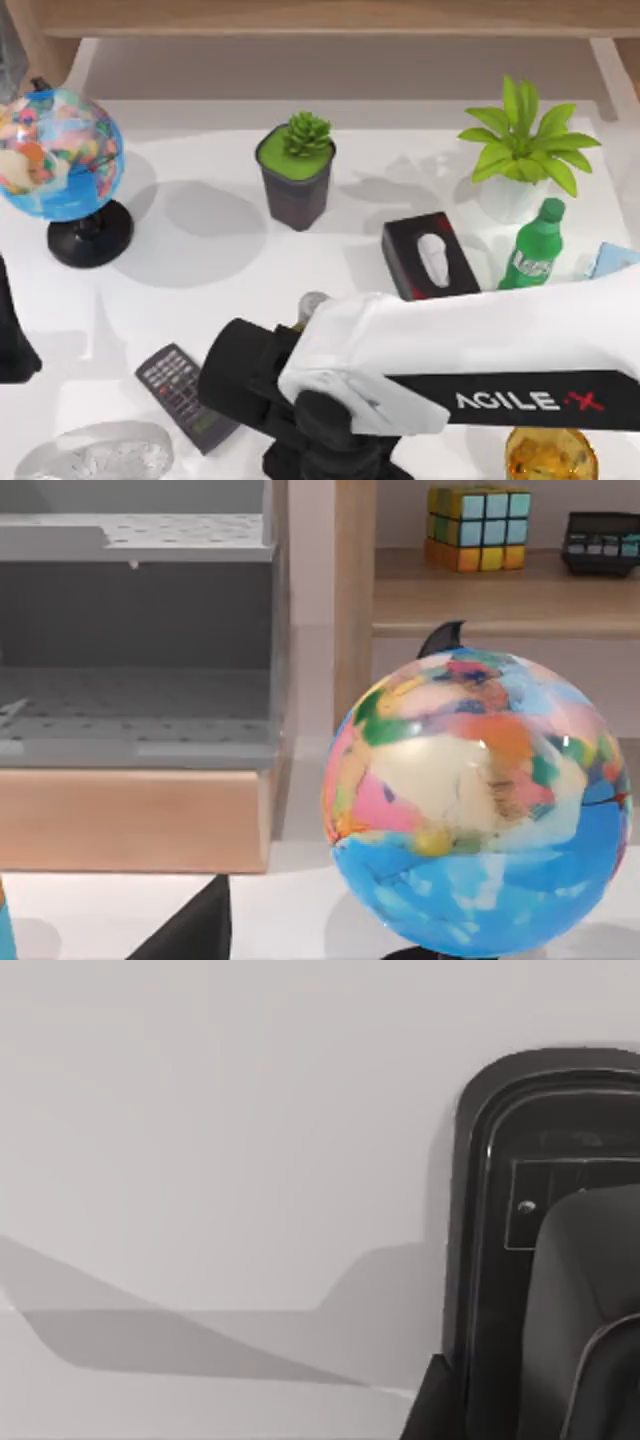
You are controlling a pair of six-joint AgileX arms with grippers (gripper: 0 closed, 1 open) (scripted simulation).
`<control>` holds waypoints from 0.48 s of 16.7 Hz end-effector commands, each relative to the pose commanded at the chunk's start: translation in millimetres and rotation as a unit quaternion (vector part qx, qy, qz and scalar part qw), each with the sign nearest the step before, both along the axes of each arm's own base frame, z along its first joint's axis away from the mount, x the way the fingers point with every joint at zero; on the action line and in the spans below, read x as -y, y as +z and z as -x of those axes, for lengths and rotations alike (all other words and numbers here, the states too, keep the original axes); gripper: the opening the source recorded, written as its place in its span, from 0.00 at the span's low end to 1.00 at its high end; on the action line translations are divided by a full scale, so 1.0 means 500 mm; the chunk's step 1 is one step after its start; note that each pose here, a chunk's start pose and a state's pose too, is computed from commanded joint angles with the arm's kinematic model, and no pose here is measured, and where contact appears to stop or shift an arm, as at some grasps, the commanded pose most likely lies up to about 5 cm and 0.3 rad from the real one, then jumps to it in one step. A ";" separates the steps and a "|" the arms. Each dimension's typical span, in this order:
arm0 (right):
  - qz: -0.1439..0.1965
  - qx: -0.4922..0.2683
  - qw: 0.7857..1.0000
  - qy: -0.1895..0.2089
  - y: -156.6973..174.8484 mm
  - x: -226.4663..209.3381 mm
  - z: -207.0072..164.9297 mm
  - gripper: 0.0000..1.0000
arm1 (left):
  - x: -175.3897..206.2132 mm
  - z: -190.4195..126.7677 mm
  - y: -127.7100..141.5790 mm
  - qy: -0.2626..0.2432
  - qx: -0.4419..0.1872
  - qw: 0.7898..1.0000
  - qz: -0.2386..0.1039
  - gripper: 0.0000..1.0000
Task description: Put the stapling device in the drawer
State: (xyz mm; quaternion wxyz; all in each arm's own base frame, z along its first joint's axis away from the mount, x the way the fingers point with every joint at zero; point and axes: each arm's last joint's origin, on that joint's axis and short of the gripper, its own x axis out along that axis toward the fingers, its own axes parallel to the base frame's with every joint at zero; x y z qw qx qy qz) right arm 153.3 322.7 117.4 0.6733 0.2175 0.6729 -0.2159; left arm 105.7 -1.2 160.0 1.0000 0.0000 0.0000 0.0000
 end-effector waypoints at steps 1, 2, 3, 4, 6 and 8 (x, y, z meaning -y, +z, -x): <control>0.000 0.000 1.000 0.000 0.000 0.000 0.000 0.00 | 0.000 0.000 0.000 0.000 0.000 1.000 0.000 1.00; 0.000 0.000 1.000 0.000 0.000 0.000 0.000 0.00 | 0.000 0.000 0.000 0.000 0.000 1.000 0.000 1.00; 0.000 0.000 1.000 0.000 0.000 0.000 0.000 0.00 | 0.000 0.000 0.000 0.000 0.000 1.000 0.000 1.00; 0.000 0.000 1.000 0.000 0.000 0.000 0.000 0.00 | 0.000 0.000 0.000 0.000 0.000 1.000 0.000 1.00; 0.000 0.000 1.000 0.000 0.000 0.000 0.000 0.00 | 0.000 0.000 0.000 0.000 0.000 1.000 0.000 1.00; -0.002 0.000 1.000 0.001 0.002 0.000 0.003 0.00 | 0.000 0.000 0.000 0.000 0.000 1.000 0.000 1.00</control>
